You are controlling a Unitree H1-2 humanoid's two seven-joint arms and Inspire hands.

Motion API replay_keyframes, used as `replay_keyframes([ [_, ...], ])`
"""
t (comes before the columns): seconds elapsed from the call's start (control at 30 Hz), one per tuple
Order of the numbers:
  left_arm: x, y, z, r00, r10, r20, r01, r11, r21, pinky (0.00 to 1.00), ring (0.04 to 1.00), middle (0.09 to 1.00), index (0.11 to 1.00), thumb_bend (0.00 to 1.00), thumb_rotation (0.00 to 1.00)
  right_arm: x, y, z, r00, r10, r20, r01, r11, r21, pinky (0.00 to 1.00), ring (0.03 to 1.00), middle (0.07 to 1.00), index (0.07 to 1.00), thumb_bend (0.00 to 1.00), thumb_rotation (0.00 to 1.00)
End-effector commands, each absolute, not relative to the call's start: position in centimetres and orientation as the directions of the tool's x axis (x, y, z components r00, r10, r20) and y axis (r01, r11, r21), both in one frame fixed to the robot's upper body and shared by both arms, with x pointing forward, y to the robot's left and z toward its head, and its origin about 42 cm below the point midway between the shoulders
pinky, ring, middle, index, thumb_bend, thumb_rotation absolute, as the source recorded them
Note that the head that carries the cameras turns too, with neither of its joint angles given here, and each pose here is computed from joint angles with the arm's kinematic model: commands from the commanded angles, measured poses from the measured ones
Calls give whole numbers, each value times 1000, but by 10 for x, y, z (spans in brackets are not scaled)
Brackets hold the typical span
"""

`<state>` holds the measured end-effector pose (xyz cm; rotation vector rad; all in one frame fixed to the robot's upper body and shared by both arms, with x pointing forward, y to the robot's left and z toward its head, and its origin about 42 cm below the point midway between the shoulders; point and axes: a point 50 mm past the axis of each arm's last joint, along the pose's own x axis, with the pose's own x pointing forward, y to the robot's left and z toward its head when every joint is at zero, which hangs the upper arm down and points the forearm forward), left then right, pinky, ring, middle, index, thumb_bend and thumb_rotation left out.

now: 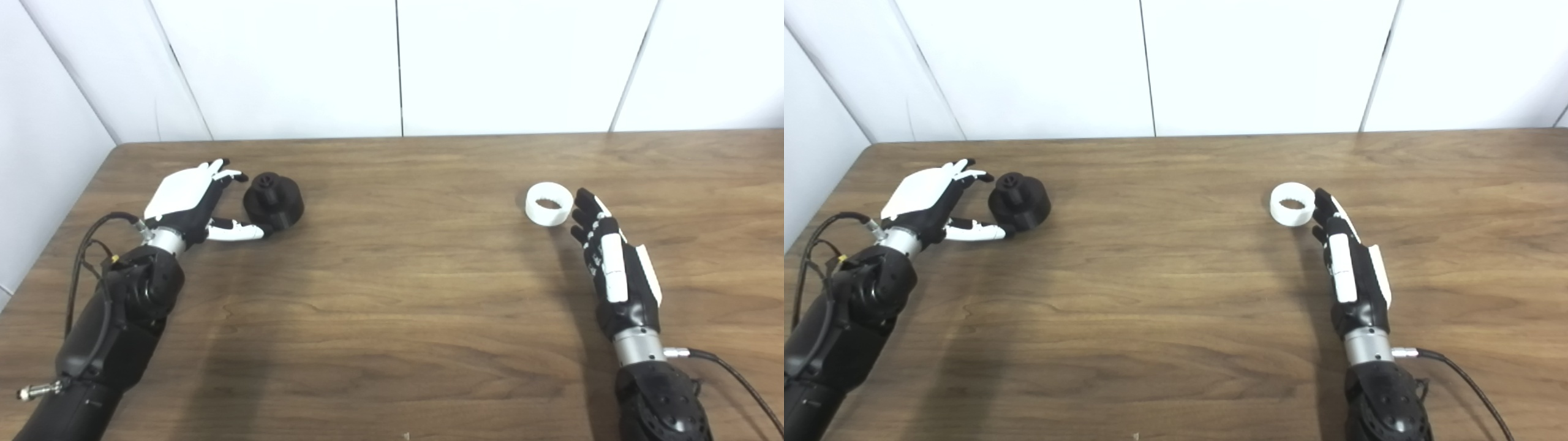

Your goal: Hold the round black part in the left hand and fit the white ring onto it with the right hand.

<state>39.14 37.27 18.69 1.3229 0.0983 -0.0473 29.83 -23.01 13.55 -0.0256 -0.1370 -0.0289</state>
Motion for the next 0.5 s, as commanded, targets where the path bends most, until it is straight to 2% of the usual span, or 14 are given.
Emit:
replay_keyframes([
  [0.0,406,376,216,1000,13,0,-3,229,973,1000,1000,997,825,1000,524,299,-229,147,981,-21,191,26,999,-24,933,948,941,909,654,1000],
  [0.47,411,371,212,1000,1,-14,13,242,970,1000,1000,994,811,986,497,298,-232,147,981,-30,190,35,999,-22,919,954,946,906,676,1000],
])
